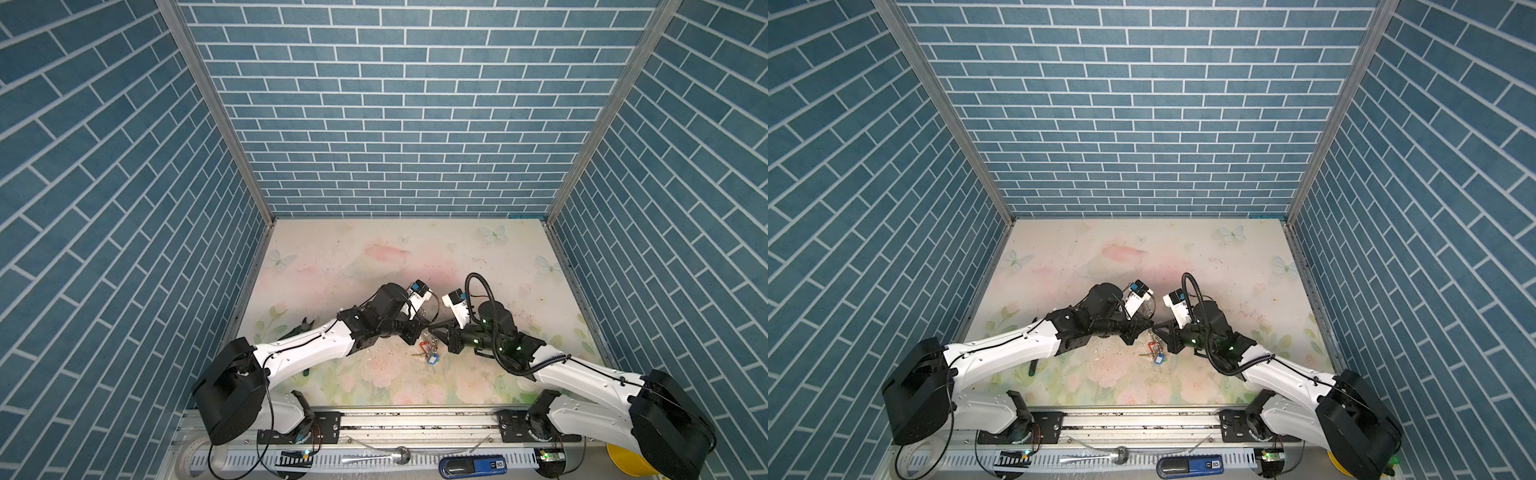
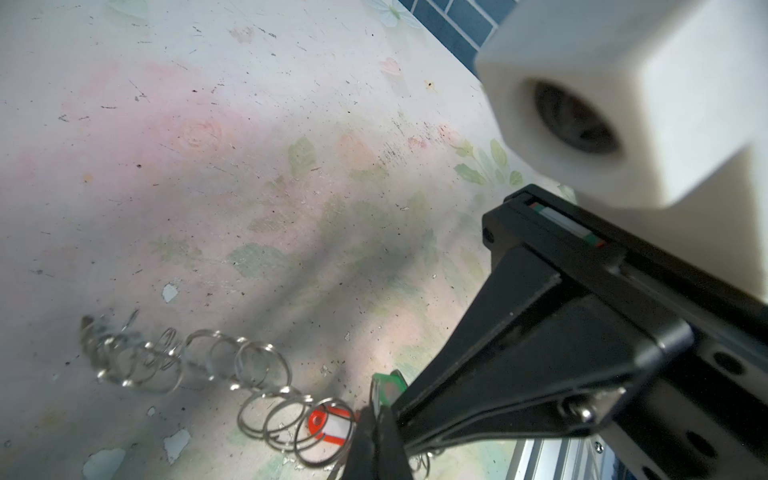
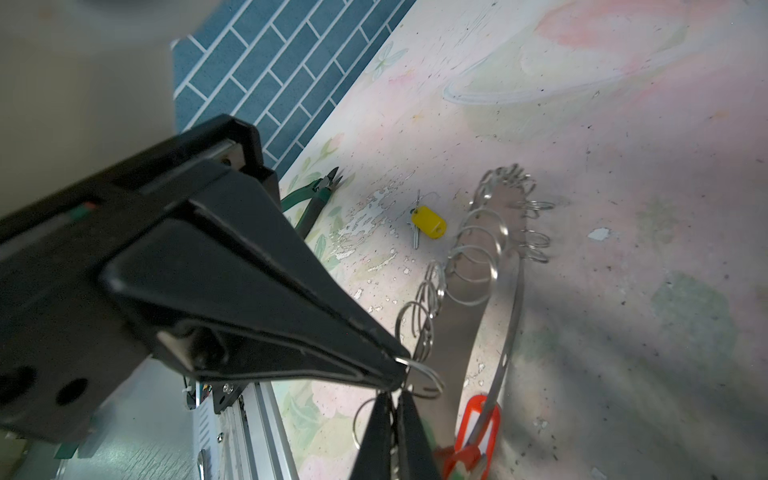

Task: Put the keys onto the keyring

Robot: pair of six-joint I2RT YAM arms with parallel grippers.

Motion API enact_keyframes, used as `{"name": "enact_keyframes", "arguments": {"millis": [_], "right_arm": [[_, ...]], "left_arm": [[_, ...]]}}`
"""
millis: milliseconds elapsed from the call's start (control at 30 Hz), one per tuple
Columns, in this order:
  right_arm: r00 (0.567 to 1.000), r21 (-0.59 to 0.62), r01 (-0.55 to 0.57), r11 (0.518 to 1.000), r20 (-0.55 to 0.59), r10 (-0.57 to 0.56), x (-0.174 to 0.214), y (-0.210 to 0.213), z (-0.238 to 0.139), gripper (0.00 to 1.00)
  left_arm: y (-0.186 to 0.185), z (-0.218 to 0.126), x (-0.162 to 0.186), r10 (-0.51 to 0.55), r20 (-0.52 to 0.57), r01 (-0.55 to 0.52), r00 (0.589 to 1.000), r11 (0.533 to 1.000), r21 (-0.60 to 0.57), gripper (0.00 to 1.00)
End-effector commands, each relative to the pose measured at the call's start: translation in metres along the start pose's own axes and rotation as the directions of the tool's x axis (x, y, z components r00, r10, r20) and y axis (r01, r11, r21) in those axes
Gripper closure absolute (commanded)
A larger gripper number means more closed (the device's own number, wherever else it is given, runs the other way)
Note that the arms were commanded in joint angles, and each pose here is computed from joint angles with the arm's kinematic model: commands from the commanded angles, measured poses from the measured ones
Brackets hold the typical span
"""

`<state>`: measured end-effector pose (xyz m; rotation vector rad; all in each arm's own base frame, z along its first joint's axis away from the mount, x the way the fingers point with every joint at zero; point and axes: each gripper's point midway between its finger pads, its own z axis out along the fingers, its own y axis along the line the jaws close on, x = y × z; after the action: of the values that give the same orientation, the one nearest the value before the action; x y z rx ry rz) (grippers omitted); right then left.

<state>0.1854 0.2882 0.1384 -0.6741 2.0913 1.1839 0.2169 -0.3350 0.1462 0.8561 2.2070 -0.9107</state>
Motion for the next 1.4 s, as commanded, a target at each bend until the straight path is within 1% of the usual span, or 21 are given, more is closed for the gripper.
{"name": "enact_keyframes", "arguments": {"millis": [0,67,133,367,567,667,767,867,967,1067,1233,1333,1367], "right_arm": [[0.998,0.003,0.045,0.999,0.043,-0.045,-0.018,0.008,-0.003,0.94],[0.998,0.002,0.049,0.999,0.048,-0.049,-0.018,0.009,-0.006,0.98],[0.997,-0.003,0.053,0.999,0.053,-0.053,-0.018,0.011,-0.008,1.00],[0.997,0.005,0.061,0.998,0.051,-0.061,-0.015,0.010,-0.010,1.00],[0.989,-0.006,0.112,0.994,0.097,-0.111,-0.018,0.015,-0.017,1.00],[0.984,-0.024,0.147,0.989,0.109,-0.144,-0.019,0.021,-0.018,1.00],[0.982,-0.024,0.172,0.985,0.083,-0.169,-0.013,0.022,-0.015,1.00],[0.980,0.018,0.196,0.980,0.036,-0.197,-0.008,0.017,-0.010,1.00],[0.975,0.049,0.217,0.975,0.032,-0.219,-0.007,0.013,-0.011,1.00],[0.972,0.039,0.229,0.973,0.046,-0.230,-0.009,0.017,-0.013,1.00],[0.961,-0.028,0.271,0.962,0.065,-0.269,-0.005,0.032,-0.013,1.00],[0.956,-0.026,0.289,0.957,0.052,-0.287,-0.002,0.033,-0.011,1.00],[0.955,-0.006,0.293,0.956,0.047,-0.293,-0.002,0.031,-0.010,1.00]], "left_arm": [[-0.006,0.000,-0.010,0.024,0.022,-0.024,0.999,1.000,0.006,1.00],[-0.001,0.000,-0.009,0.019,0.014,-0.019,1.000,1.000,-0.022,1.00],[0.000,-0.001,-0.009,0.017,0.017,-0.017,1.000,1.000,-0.027,1.00],[0.001,-0.001,-0.012,0.010,0.029,-0.009,1.000,0.999,-0.034,1.00],[0.003,0.001,-0.010,-0.004,0.013,0.005,1.000,0.999,-0.041,1.00],[0.005,0.003,-0.011,-0.030,0.009,0.031,1.000,0.999,-0.043,1.00],[0.008,0.005,-0.014,-0.074,0.005,0.075,0.997,0.996,-0.041,1.00],[0.012,0.009,-0.018,-0.129,0.001,0.129,0.992,0.991,-0.041,1.00],[0.015,0.012,-0.016,-0.160,-0.018,0.159,0.987,0.986,-0.051,1.00],[0.019,0.014,-0.013,-0.178,-0.027,0.176,0.984,0.982,-0.062,1.00],[0.027,0.016,-0.009,-0.238,-0.038,0.235,0.970,0.969,-0.070,1.00],[0.026,0.018,-0.007,-0.256,-0.053,0.253,0.965,0.965,-0.063,1.00],[0.025,0.019,-0.007,-0.260,-0.057,0.257,0.964,0.965,-0.057,1.00]]}}
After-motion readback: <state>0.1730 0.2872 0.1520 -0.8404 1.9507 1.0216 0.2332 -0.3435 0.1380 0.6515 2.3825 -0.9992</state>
